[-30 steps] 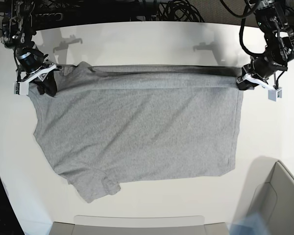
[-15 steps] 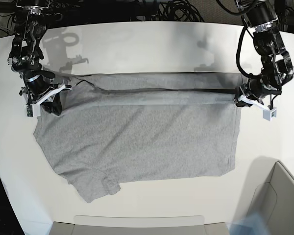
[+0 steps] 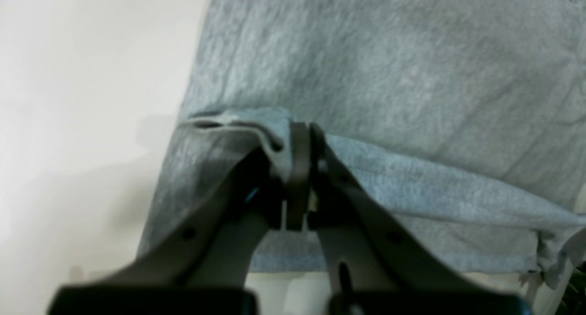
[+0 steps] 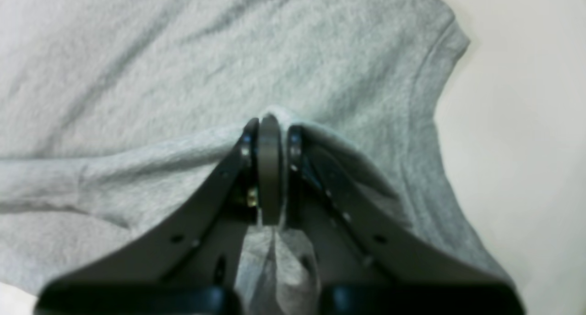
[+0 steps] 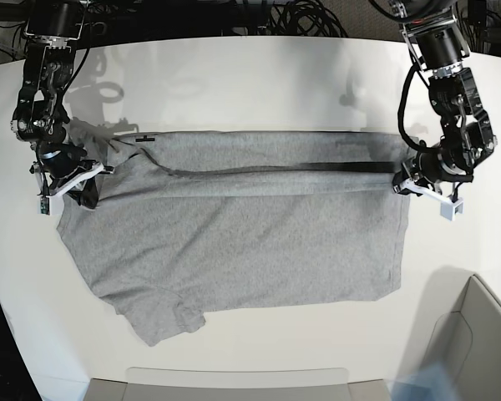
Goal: Fold the T-shirt properly
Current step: 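Lift the shoulder edge with both grippers and pull it toward the robot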
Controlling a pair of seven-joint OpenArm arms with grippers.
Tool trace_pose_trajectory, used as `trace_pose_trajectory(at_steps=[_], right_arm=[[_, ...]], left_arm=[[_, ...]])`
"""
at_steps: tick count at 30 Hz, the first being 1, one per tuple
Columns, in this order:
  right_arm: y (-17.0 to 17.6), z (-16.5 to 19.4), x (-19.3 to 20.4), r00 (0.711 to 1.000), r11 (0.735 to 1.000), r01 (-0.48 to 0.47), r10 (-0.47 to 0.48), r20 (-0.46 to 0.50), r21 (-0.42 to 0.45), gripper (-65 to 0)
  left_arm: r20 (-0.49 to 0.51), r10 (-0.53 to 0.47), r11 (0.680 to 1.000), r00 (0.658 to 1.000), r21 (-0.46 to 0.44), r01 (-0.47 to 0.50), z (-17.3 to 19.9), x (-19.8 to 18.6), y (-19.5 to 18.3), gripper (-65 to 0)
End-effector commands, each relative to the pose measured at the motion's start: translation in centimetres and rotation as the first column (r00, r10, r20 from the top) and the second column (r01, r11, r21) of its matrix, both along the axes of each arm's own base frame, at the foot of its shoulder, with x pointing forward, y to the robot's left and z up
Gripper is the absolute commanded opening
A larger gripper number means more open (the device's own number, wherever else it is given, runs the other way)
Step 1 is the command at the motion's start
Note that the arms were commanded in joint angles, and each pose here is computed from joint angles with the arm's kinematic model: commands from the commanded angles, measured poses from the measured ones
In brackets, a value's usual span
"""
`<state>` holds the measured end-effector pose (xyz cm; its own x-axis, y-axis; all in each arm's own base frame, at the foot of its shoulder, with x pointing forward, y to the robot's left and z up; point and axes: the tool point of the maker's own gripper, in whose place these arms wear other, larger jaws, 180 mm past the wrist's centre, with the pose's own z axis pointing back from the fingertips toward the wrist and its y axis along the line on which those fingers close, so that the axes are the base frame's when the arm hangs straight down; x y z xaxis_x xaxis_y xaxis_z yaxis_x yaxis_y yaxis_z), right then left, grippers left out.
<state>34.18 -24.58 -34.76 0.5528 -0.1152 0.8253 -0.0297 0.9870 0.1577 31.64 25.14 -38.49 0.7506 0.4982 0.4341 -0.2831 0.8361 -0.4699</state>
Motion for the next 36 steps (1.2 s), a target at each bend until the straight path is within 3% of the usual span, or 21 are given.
trace_pose_trajectory(at_steps=[1, 6, 10, 15, 22, 23, 25, 29, 32, 36], right_arm=[[-1.0, 2.1, 1.3, 0.998, 1.0, 0.0, 0.002, 0.066, -0.031, -65.0], [-2.2, 2.0, 2.9, 0.998, 0.998, 0.025, -0.021, 0.057, -0.057, -65.0], [-2.3, 2.4, 4.5, 0.998, 0.997, -0.009, 0.014, 0.067, -0.08, -65.0], [-3.0, 2.8, 6.0, 0.998, 0.993, -0.001, 0.01, 0.068, -0.122, -65.0], [-3.3, 3.4, 7.0, 0.997, 0.993, 0.01, -0.001, 0.079, -0.116, -65.0], [-3.3, 3.4, 7.0, 0.997, 0.993, 0.008, 0.001, 0.08, -0.117, -65.0], [-3.2, 3.5, 7.1, 0.997, 0.993, 0.007, 0.002, 0.083, -0.118, -64.8], [-3.2, 3.5, 7.0, 0.996, 0.993, 0.006, 0.004, 0.084, -0.119, -50.9], [-3.1, 3.9, 7.1, 0.995, 0.993, 0.004, 0.007, 0.095, -0.115, -40.8], [-2.6, 5.8, 6.9, 0.989, 0.99, -0.007, 0.027, 0.144, -0.138, -38.1]], left_arm=[[0.066, 0.002, 1.0, 0.998, 0.021, -0.004, 2.1, 1.7, 0.7, -65.0], [0.067, 0.003, 0.998, 0.998, 0.068, -0.007, 2.4, 2.4, 1.3, -65.0], [0.045, -0.04, 0.995, 0.998, 0.093, 0.036, 1.6, 3.5, 0.2, -65.0], [0.034, -0.008, 0.996, 0.999, 0.086, 0.006, -0.1, 3.6, 0.6, -65.0], [0.049, 0.001, 0.996, 0.999, 0.09, -0.005, -0.1, 3.8, 0.8, -65.0], [0.049, 0.001, 0.996, 0.999, 0.09, -0.005, -0.1, 3.8, 0.8, -64.6], [0.049, -0.002, 0.996, 0.999, 0.088, -0.002, 0.0, 3.9, 0.7, -56.9], [0.063, -0.003, 0.996, 0.998, 0.089, -0.003, 0.5, 4.4, 0.7, -43.2], [0.075, -0.009, 0.996, 0.997, 0.092, 0.002, 1.0, 4.6, 0.6, -42.1], [0.169, -0.031, 0.991, 0.985, 0.13, 0.009, 4.3, 5.5, 0.4, -42.1]])
